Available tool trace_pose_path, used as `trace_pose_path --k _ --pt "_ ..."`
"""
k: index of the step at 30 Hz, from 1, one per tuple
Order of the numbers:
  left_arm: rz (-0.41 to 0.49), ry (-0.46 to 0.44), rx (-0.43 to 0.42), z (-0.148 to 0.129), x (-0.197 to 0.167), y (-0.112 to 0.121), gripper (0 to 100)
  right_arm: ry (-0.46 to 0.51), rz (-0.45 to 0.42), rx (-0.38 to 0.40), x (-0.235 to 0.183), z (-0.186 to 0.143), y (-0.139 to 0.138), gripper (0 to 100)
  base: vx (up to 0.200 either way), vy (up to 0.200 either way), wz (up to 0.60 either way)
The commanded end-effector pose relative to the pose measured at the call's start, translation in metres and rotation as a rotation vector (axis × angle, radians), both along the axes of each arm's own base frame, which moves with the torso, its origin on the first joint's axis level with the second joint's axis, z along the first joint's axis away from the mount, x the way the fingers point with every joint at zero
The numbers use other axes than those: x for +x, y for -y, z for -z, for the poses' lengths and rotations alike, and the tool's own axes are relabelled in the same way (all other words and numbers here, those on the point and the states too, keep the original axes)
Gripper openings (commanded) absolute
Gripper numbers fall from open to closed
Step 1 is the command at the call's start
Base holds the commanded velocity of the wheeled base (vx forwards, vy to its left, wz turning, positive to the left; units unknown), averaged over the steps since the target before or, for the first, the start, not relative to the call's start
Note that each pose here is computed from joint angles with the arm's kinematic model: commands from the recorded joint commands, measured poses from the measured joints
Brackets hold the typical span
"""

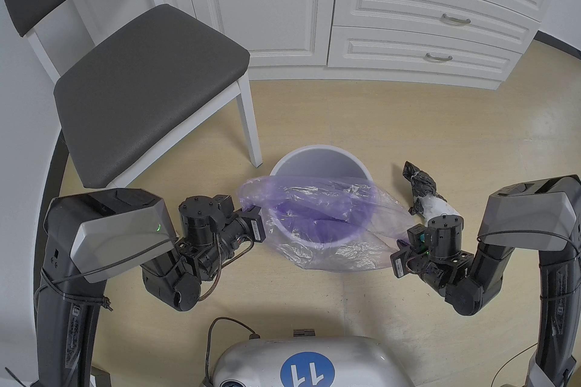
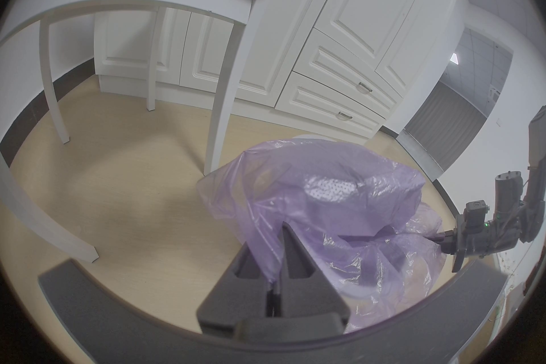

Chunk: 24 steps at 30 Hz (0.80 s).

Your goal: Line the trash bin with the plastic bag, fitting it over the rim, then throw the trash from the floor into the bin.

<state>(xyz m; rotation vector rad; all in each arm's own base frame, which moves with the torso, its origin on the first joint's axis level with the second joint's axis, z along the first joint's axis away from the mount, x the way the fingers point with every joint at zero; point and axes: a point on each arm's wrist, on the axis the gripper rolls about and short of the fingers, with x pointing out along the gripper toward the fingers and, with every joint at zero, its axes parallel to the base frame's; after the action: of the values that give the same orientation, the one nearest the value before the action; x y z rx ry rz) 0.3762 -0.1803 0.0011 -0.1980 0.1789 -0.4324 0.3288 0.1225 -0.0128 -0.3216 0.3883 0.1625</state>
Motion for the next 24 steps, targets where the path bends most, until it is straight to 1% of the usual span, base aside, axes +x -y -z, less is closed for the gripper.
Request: trace_pose_path --k 1,18,19,24 --pt "0.001 0.001 -0.001 0.000 0.000 0.000 0 -0.001 -0.001 -0.001 0.000 0.001 0.000 0 0.000 0.000 0.00" --pt "0.001 0.008 -0.004 -0.003 -0.001 0.000 0 0.007 -0.002 0.003 -0.003 -0.005 0.000 0 0.000 0.000 0.00" --pt "0.001 0.008 -0.004 -0.003 -0.001 0.000 0 0.006 -0.002 0.002 -0.004 -0.006 0.001 100 0.000 0.000 0.00" --pt "0.001 0.010 -0.006 -0.004 -0.001 0.000 0 0.016 -0.009 0.010 -0.004 -0.010 0.001 100 0.000 0.000 0.00"
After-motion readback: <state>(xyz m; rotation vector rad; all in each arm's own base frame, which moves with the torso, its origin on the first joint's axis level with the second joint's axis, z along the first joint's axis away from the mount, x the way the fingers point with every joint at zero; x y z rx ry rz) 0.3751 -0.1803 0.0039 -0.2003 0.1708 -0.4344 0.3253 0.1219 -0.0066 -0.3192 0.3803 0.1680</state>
